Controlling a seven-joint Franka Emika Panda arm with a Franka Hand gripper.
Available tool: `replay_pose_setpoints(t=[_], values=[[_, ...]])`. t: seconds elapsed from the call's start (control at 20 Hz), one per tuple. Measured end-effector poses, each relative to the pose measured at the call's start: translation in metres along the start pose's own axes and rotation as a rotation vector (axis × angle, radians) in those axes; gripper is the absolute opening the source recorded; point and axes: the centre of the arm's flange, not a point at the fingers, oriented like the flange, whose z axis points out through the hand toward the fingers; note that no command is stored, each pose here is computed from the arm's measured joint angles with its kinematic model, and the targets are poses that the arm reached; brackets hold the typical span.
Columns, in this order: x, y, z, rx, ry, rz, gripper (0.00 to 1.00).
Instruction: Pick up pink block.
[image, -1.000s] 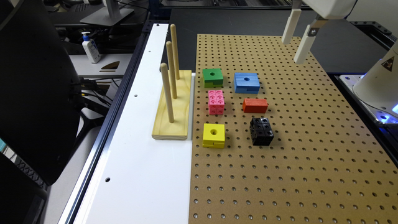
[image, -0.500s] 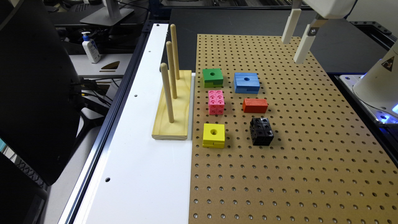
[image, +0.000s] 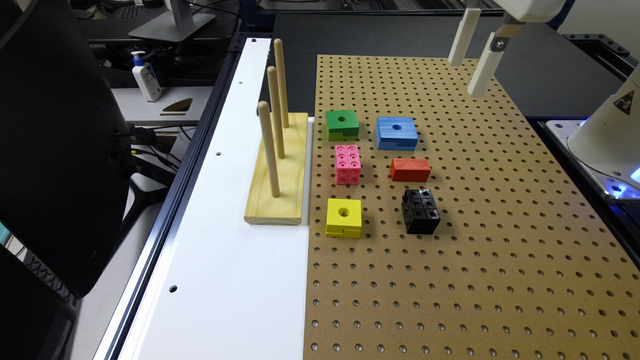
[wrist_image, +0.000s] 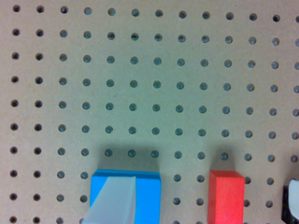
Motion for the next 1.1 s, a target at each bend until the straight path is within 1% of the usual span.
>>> replay_pose_setpoints(t=[0.1, 0.25, 0.3, 0.35, 0.4, 0.5, 0.55, 0.65, 0.75, 0.8, 0.9, 0.95, 1.0, 1.05, 1.1], values=[[0.0014, -0.002, -0.001, 0.0035, 0.0032, -0.0003, 1.00], [0.0068, -0.008, -0.001, 0.0095, 0.0082, -0.0021, 1.00], [0.0098, -0.012, -0.001, 0.0108, 0.0090, -0.0029, 1.00], [0.0132, -0.016, 0.000, 0.0139, 0.0115, -0.0042, 1.00], [0.0173, -0.022, 0.000, 0.0156, 0.0124, -0.0056, 1.00], [0.0268, -0.034, 0.003, 0.0153, 0.0110, -0.0073, 1.00], [0.0313, -0.040, 0.004, 0.0138, 0.0091, -0.0079, 1.00], [0.0389, -0.051, 0.008, 0.0074, 0.0023, -0.0080, 1.00], [0.0452, -0.061, 0.010, 0.0041, -0.0021, -0.0087, 1.00], [0.0476, -0.064, 0.011, 0.0038, -0.0029, -0.0091, 1.00], [0.0514, -0.070, 0.011, 0.0051, -0.0025, -0.0102, 1.00], [0.0531, -0.074, 0.010, 0.0079, -0.0005, -0.0112, 1.00], [0.0548, -0.081, 0.008, 0.0115, 0.0027, -0.0107, 1.00], [0.0563, -0.088, 0.007, 0.0136, 0.0046, -0.0101, 1.00], [0.0578, -0.095, 0.008, 0.0147, 0.0051, -0.0094, 1.00]])
